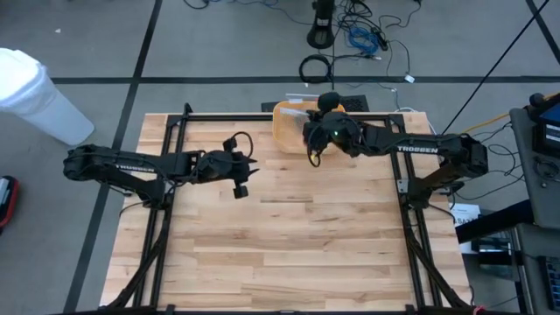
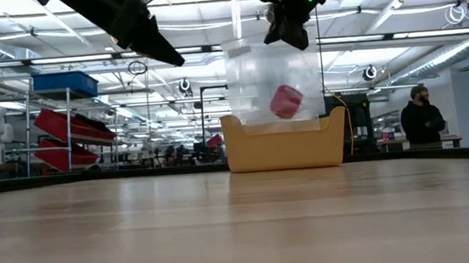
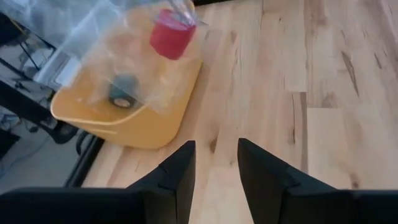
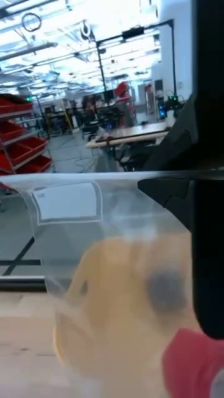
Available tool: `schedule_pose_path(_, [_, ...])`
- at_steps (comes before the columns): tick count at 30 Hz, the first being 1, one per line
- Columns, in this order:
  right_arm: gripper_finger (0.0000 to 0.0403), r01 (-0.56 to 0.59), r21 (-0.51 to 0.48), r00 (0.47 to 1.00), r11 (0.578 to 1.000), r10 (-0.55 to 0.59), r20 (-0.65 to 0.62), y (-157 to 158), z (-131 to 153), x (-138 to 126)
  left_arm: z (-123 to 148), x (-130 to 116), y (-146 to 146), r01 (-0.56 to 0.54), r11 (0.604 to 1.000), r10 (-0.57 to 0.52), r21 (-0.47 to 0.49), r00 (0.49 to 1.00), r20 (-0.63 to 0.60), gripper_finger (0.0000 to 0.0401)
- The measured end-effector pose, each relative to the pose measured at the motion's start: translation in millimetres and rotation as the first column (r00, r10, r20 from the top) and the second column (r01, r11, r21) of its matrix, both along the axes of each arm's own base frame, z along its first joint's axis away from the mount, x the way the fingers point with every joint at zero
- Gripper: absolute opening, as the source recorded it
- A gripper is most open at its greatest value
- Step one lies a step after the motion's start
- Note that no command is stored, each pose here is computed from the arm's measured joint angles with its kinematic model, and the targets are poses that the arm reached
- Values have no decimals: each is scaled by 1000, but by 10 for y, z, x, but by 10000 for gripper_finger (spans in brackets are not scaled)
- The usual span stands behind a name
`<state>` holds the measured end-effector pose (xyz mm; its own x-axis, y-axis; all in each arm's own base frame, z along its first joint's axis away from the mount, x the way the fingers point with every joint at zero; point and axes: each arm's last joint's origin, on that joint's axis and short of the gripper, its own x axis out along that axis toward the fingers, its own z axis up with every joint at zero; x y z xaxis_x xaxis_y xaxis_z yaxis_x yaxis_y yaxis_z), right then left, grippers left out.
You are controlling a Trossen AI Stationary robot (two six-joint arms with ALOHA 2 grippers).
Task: Roll bandage
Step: Put the transparent zip bag into the yellow bin
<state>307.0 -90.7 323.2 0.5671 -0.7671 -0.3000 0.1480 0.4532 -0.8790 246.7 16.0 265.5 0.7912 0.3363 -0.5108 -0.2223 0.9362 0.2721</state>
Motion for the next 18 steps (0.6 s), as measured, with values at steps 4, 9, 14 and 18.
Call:
schedule_pose_path(4, [0,5,63,1000,998,-7,26,-149,-22,-46,15,10,0,24,999,-24,37,1000,3,125])
schedule_pose_path(9, [0,32,126,998,992,-39,47,-353,-120,-128,25,15,9,33,998,-33,59,999,5,125])
schedule_pose_path(14, [0,2,240,996,971,-23,87,-521,-270,-216,21,10,36,20,998,-20,56,1000,2,125])
schedule_pose_path(18, [0,15,301,996,953,-41,77,-607,-518,-254,18,3,78,5,998,-5,60,1000,-5,125])
